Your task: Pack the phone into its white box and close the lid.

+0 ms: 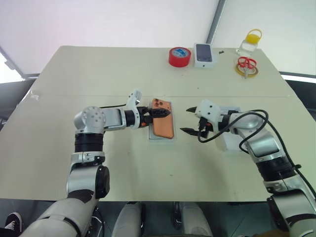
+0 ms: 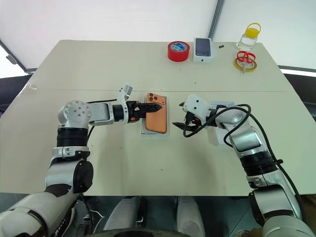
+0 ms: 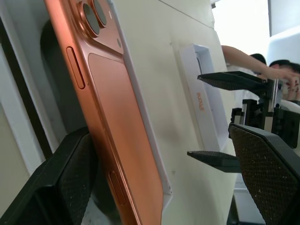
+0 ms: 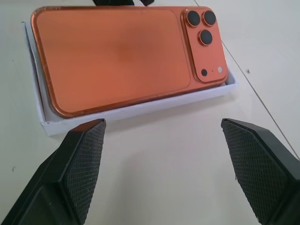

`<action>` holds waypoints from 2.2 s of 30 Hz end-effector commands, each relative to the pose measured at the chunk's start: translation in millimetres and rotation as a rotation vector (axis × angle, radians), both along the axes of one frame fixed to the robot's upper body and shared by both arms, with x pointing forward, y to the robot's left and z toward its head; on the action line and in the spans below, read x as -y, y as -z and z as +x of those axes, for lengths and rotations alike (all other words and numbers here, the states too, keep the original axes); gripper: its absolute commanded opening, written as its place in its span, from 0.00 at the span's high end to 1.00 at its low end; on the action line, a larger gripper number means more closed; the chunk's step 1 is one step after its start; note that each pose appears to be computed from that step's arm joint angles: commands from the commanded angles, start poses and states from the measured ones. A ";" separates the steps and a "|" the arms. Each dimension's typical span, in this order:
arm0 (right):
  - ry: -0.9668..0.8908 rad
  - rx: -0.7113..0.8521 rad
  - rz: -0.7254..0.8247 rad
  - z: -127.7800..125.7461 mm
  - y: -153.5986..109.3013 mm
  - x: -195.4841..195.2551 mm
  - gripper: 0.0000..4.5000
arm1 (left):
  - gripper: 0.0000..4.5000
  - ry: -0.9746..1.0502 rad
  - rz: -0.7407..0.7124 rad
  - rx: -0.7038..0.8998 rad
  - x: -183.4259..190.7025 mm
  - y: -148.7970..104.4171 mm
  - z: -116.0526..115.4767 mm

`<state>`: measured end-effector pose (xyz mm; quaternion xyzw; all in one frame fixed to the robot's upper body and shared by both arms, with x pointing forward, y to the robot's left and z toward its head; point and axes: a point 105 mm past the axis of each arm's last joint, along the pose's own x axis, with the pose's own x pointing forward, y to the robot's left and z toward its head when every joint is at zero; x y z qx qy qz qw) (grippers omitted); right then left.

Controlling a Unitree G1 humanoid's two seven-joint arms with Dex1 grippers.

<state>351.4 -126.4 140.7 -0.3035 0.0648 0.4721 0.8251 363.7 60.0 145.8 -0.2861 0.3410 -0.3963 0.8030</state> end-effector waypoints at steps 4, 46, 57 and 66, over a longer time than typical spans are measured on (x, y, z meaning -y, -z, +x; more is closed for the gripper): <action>-0.014 0.046 0.011 1.2 -9.2 -4.6 0.08 | 0.01 -0.004 0.051 0.089 -11.2 -17.9 -1.4; 0.040 0.044 -0.131 -1.5 35.0 6.9 0.99 | 1.00 0.477 0.338 0.876 68.9 47.3 -27.0; 0.106 0.020 -0.190 -37.8 25.3 49.7 0.99 | 1.00 0.524 0.269 0.871 108.3 48.5 -34.7; 0.179 -0.001 -0.242 -43.0 27.6 79.2 0.99 | 1.00 0.517 0.265 0.894 105.9 46.0 -34.8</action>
